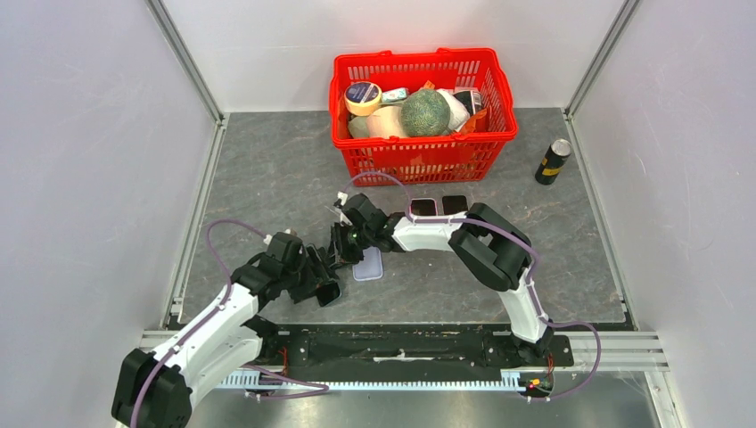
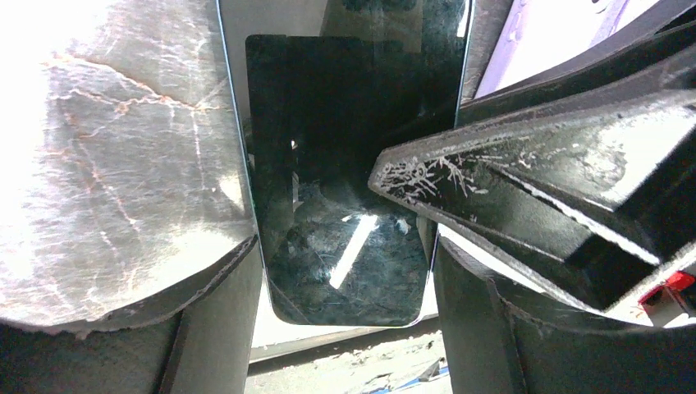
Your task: Put the phone into the phone case
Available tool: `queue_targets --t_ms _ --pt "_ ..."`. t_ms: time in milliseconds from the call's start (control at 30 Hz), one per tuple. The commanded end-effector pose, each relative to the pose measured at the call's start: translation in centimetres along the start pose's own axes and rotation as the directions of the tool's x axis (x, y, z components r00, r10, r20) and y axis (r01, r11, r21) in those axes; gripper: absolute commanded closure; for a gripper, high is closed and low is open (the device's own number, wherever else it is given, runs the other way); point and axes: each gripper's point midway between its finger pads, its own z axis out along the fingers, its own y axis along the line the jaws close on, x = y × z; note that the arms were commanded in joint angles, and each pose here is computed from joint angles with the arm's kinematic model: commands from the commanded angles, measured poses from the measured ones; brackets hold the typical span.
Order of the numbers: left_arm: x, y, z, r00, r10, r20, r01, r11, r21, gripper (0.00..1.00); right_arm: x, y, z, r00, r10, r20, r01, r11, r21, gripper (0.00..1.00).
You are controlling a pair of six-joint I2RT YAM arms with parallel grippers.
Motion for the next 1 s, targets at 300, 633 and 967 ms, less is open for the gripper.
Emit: queue_targets --t_ms 300,633,967 --pt "-0.4 -6.0 -3.6 0.995 0.099 -0.023 -0.091 0.969 0.229 0.19 -0.5 1.5 -2.3 0.998 0.007 0.062 -0.003 0.998 -0.059 1.00" --pt "-1.0 -11.3 -7.5 0.979 0.203 -0.018 -0.179 0.898 0.402 0.11 -3.7 0.3 -8.9 0.977 0.054 0.206 -0.042 0.997 -0.061 1.00" --pt "-5.9 -10.3 -5.2 0.980 0.166 0.110 -0.183 0.969 0.167 0.43 -6.6 -4.0 -14.0 0.945 0.084 0.316 -0.094 0.995 0.016 1.00"
